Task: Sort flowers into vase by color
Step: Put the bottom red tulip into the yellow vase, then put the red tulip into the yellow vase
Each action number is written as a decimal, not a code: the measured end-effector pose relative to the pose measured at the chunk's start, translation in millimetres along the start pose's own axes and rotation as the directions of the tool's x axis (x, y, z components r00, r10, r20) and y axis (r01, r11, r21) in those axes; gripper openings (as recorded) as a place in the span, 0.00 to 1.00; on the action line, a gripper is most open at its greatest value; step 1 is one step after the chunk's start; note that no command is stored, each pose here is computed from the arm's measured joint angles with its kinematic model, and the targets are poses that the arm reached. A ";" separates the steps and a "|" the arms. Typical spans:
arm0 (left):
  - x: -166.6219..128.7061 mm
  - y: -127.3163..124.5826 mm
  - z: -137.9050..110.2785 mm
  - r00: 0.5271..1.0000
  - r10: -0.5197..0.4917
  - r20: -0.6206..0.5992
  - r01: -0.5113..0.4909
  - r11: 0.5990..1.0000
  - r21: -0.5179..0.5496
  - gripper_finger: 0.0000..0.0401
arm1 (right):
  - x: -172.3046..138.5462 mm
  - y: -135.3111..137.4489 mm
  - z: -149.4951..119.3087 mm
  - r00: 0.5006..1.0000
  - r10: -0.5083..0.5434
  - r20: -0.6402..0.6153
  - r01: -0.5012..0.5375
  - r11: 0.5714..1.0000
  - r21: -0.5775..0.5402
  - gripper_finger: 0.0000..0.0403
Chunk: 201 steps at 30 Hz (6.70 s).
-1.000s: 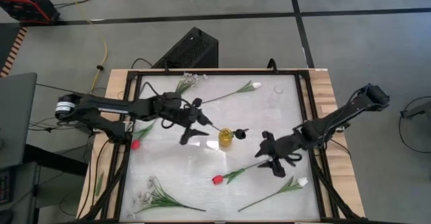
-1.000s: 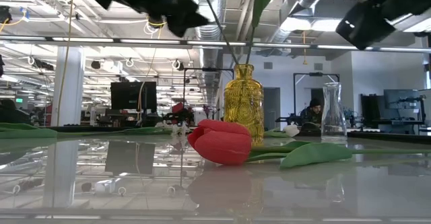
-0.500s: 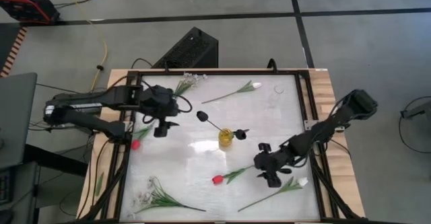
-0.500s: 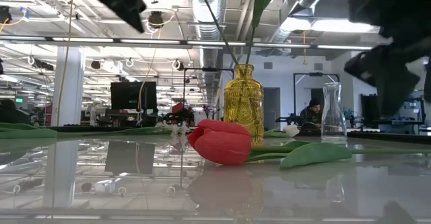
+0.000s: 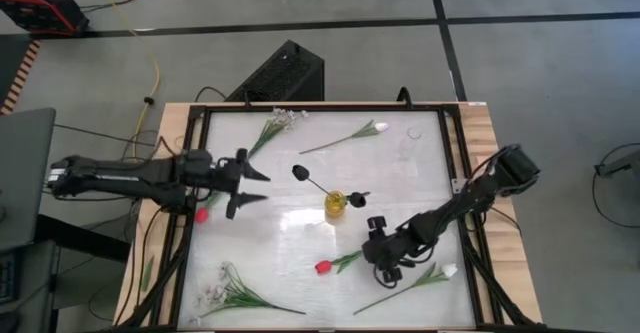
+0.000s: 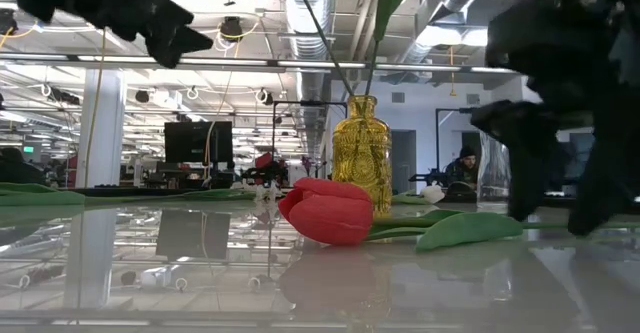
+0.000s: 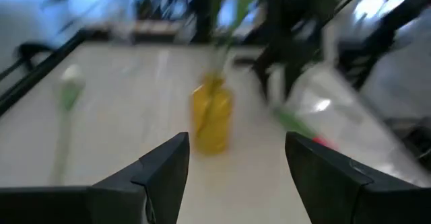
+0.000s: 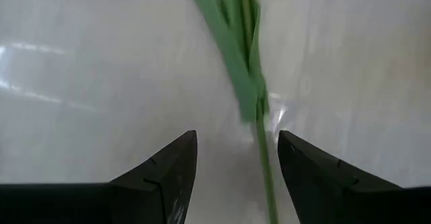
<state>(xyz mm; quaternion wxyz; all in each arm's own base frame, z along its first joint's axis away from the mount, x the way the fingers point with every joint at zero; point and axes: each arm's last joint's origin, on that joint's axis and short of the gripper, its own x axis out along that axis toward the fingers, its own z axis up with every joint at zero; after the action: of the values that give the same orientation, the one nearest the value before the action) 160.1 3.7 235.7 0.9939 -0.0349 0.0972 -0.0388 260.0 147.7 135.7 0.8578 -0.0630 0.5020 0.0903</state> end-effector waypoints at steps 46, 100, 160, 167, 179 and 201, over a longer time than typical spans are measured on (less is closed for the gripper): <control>136.2 -63.5 -50.0 0.907 -0.387 0.167 0.366 0.920 0.140 0.58 | -18.4 -34.9 93.9 0.351 -0.165 0.922 0.075 0.986 0.148 0.05; 153.9 -68.2 -3.2 0.903 -0.232 0.361 0.139 0.954 0.267 0.00 | -61.1 -3.6 77.9 0.628 -0.030 0.778 0.041 0.999 0.006 0.62; 178.1 -38.2 38.5 0.973 -0.015 0.232 -0.099 0.875 0.474 0.00 | -64.0 12.2 45.7 0.844 0.006 0.536 -0.111 0.980 0.163 0.63; 178.8 -31.4 36.9 0.977 0.004 0.212 -0.097 0.898 0.430 0.00 | -64.3 12.9 45.8 0.843 0.012 0.538 -0.117 0.980 0.161 0.63; 179.9 -17.2 33.1 0.986 0.021 0.164 -0.068 0.956 0.285 0.03 | -64.8 13.5 46.3 0.839 0.019 0.544 -0.124 0.980 0.158 0.63; 164.1 -20.5 42.8 0.980 0.024 -0.197 0.034 0.957 0.288 0.54 | -64.5 11.5 46.3 0.845 0.034 0.534 -0.135 0.979 0.151 0.63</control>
<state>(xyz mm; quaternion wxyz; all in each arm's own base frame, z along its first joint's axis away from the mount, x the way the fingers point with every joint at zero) 327.5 -27.9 248.0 0.9735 0.1147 0.1889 -0.0585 265.8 162.3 214.5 0.9599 0.0657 0.2552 0.0957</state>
